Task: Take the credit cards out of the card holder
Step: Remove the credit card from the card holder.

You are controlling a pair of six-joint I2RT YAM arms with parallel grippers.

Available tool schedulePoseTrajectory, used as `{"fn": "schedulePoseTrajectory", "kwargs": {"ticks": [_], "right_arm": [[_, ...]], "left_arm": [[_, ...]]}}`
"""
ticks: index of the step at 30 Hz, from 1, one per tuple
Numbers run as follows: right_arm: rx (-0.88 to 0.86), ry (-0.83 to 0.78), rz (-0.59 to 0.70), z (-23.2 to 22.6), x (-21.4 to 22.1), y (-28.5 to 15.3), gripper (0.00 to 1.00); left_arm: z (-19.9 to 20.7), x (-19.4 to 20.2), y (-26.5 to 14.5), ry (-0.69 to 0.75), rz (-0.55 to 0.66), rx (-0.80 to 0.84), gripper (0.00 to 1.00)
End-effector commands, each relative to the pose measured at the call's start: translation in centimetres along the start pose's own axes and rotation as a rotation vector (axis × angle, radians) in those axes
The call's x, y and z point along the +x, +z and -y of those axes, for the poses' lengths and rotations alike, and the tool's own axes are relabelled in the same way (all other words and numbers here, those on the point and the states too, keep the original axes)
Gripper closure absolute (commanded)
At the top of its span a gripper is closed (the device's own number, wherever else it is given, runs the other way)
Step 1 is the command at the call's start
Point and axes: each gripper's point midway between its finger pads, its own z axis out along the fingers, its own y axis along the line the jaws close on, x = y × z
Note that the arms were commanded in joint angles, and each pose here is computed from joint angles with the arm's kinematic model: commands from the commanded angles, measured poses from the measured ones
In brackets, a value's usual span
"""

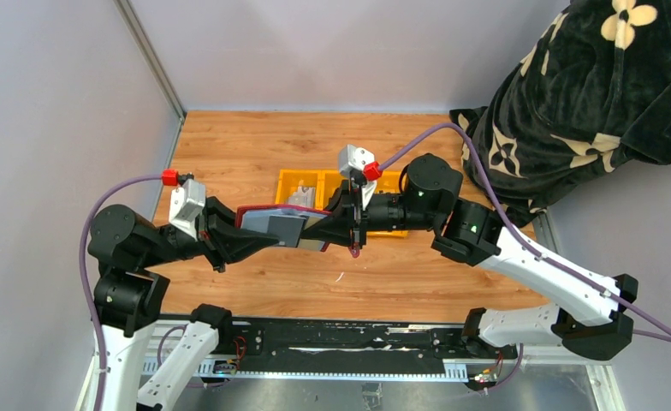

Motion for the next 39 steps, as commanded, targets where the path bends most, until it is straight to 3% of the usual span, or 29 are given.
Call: {"fn": "schedulePoseTrajectory", "kwargs": {"ticks": [1, 6, 15, 19, 27, 32, 39], "right_arm": [[-0.135, 0.054, 0.029, -1.5, -0.3, -0.8, 1.00], [-0.160, 0.087, 0.023, -1.1, -0.3, -1.2, 1.00], [-0.133, 0.149, -0.058, -0.1, 0.7, -2.4, 1.00], [-0.128, 0.152, -0.083, -0.1, 1.5, -2.8, 1.00], [-0.118, 0.155, -0.113, -0.1, 2.4, -3.4, 1.00], [-0.163, 0.161, -0.085, -0.7, 1.8, -3.1, 1.00], [-0.253, 0.157, 0.028, -1.7, -0.2, -2.5, 1.00]], "left_arm": [[2.3, -0.9, -0.1, -0.048, -0.016, 0.110, 0.91], [2.5, -1.4, 0.1, -0.106, 0.002, 0.130, 0.91], [0.6, -1.4, 0.1, -0.028, 0.000, 0.013, 0.93], [-0.4, -1.5, -0.2, 0.022, 0.011, -0.064, 0.85], [-0.9, -1.8, -0.4, 0.046, 0.013, -0.112, 0.79], [-0.7, -1.7, 0.0, 0.004, 0.026, -0.069, 0.84], [-0.7, -0.2, 0.8, -0.189, 0.064, -0.003, 0.99]]}}
